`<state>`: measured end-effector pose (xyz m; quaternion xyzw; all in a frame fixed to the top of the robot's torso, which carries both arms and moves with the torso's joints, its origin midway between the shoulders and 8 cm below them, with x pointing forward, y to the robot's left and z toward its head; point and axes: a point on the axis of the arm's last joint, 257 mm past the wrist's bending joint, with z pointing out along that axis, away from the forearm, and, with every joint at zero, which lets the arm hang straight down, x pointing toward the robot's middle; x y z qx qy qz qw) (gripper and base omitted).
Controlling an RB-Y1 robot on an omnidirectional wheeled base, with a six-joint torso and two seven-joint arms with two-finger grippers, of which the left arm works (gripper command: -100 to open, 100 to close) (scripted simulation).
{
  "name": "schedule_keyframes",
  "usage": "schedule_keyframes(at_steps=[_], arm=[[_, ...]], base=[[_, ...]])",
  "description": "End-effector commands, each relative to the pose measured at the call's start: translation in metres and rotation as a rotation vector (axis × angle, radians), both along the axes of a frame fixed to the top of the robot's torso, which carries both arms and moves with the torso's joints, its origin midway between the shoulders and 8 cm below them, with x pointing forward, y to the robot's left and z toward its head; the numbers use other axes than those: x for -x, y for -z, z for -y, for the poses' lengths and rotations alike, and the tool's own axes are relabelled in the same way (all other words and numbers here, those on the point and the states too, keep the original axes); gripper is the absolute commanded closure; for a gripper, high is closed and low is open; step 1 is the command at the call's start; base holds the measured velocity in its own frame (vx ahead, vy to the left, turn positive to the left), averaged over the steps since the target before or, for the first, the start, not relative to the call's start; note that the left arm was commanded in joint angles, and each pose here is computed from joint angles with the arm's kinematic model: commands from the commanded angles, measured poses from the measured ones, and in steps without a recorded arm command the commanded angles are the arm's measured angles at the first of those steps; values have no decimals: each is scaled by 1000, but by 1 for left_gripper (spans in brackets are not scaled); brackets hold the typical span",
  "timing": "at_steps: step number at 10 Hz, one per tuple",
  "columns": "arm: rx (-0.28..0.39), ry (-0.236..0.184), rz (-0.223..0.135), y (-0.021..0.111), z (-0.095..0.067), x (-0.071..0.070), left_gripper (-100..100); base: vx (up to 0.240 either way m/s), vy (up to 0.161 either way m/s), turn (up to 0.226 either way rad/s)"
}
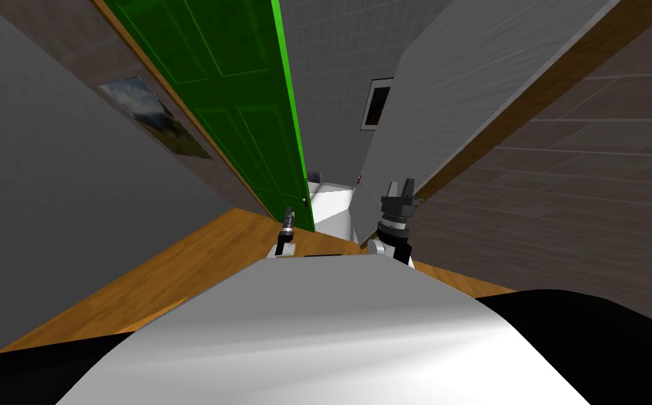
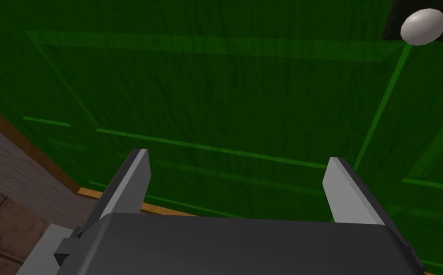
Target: Push the door open
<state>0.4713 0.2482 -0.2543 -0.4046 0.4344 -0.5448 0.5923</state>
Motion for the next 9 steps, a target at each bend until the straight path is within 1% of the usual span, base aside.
schedule_keyframes(at_steps=[1,2,3,6,7,8,9], arm=[[3,6,-19,10,3,-4,-100],[3,5,-33,17,2,-3,-100],[6,9,-51,26,5,-5,-100],[15,22,-95,48,14,-12,-100],[15,21,-104,52,14,-11,-100],[18,25,-120,60,17,-12,-100],[22,30,-131,65,20,-14,-100]], base=[[46,88,-172],[32,76,-57],[31,85,-90],[28,130,-152],[30,84,-54],[35,71,-98],[41,102,-144]])
